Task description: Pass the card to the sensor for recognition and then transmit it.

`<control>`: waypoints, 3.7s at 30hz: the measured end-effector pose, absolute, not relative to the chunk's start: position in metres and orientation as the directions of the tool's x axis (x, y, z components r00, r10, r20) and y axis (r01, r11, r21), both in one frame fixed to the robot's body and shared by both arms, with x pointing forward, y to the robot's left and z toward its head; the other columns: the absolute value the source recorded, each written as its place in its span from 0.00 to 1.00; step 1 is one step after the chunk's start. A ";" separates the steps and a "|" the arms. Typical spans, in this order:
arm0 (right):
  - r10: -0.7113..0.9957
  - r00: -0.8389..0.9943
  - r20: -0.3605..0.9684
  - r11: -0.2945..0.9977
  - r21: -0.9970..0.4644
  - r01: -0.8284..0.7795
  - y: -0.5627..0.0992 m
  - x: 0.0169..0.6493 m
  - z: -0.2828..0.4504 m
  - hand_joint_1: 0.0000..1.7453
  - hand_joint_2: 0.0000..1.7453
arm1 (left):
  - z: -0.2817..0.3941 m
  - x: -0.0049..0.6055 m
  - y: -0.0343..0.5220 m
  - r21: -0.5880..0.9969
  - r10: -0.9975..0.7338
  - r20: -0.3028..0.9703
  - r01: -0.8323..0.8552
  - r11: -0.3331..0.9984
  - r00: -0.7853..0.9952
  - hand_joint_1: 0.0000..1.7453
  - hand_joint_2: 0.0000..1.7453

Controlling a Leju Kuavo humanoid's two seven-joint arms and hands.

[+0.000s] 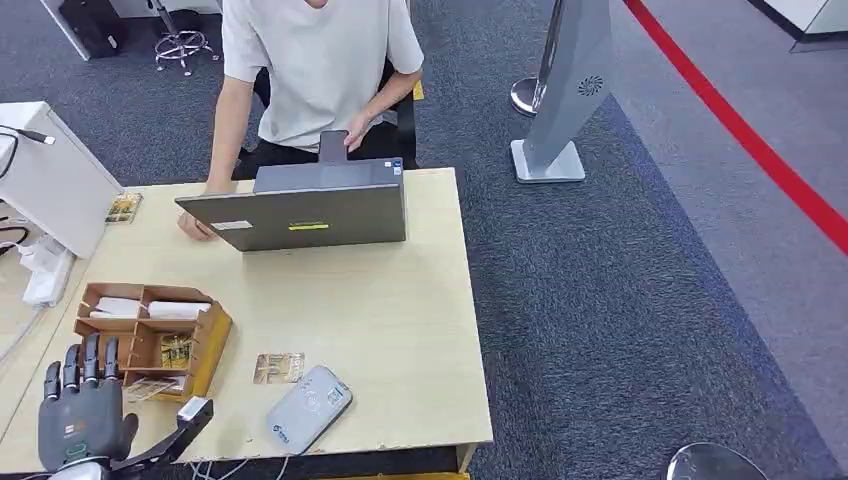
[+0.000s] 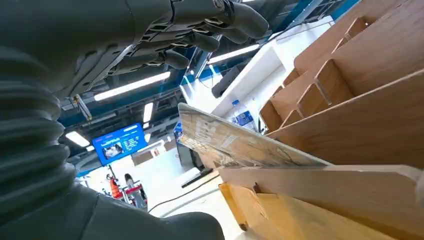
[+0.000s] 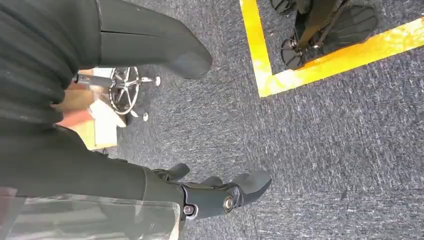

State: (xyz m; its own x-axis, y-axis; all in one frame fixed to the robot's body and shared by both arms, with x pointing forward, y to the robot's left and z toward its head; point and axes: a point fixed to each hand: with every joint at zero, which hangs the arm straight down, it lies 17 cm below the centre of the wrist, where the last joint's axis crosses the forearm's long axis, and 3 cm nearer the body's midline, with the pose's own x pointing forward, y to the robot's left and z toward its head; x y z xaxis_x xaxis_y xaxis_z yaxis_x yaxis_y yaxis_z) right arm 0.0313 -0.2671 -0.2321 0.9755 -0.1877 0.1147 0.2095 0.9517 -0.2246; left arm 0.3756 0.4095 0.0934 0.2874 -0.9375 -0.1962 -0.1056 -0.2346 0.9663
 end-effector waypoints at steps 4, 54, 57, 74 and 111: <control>-0.188 0.976 0.113 0.952 -0.225 0.210 -0.267 0.031 -0.232 0.00 1.00 | 0.093 0.375 0.410 0.967 -0.936 -0.197 -0.101 -0.235 0.292 0.00 1.00; -0.172 0.977 0.123 0.959 -0.207 0.195 -0.257 0.034 -0.214 0.00 1.00 | 0.099 0.387 0.394 0.968 -0.948 -0.184 -0.119 -0.221 0.260 1.00 1.00; -0.170 0.977 0.125 0.959 -0.208 0.193 -0.257 0.034 -0.214 0.00 1.00 | 0.098 0.387 0.392 0.969 -0.949 -0.184 -0.117 -0.219 0.255 1.00 1.00; -0.160 0.978 0.134 0.958 -0.219 0.187 -0.260 0.036 -0.212 0.00 1.00 | 0.104 0.392 0.384 0.967 -0.959 -0.180 -0.137 -0.213 0.221 1.00 1.00; -0.024 0.981 0.194 0.969 -0.237 0.071 -0.257 0.060 -0.236 0.00 1.00 | 0.380 0.501 0.385 0.765 -0.905 -0.298 -0.491 -0.416 0.302 1.00 1.00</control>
